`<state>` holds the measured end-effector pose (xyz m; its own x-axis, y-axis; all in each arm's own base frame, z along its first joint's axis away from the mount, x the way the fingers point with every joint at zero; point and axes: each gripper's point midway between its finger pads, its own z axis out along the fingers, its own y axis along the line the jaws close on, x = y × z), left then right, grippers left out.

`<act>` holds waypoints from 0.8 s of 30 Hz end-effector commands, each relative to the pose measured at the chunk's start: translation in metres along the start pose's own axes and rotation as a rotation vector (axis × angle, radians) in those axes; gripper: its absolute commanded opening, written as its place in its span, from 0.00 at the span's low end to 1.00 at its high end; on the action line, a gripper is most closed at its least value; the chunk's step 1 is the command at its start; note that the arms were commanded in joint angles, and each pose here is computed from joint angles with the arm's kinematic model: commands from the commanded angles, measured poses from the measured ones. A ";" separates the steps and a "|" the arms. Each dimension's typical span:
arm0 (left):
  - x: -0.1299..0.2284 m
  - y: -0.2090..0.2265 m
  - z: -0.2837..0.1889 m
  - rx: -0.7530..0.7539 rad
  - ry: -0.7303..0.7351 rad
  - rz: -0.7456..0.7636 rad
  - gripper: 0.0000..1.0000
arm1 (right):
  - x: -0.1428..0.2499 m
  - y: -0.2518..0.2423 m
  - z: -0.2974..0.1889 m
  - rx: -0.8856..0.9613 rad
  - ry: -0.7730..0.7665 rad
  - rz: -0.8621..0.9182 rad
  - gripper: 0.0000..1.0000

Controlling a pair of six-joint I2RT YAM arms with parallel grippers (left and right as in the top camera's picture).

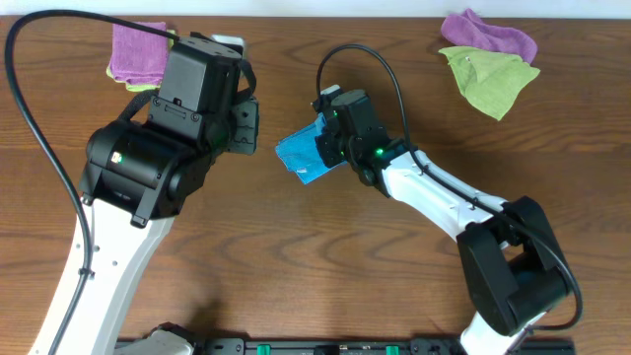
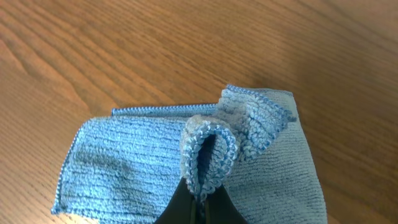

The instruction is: Fold the cloth

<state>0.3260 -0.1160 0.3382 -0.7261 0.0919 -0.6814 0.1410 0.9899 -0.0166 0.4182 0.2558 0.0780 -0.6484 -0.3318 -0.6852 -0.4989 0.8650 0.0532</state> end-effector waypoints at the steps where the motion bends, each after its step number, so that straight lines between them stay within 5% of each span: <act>1: 0.000 0.005 -0.007 -0.014 -0.011 -0.005 0.06 | -0.008 0.008 -0.003 -0.034 -0.013 -0.051 0.02; 6: -0.004 0.016 -0.017 -0.062 -0.050 -0.010 0.06 | -0.002 0.022 0.005 -0.101 0.001 -0.055 0.01; 13: -0.015 0.036 -0.089 -0.069 -0.261 -0.055 0.06 | 0.009 0.046 0.013 -0.158 0.024 -0.083 0.02; 24: 0.014 0.040 -0.090 -0.070 -0.168 -0.036 0.06 | 0.013 0.064 0.025 -0.186 0.015 -0.108 0.01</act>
<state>0.2616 -0.0663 0.3976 -0.5956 0.0406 -0.8023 0.0657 0.9978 0.0018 0.3912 0.3036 0.0493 -0.6215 -0.4156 -0.6641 -0.6345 0.7643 0.1156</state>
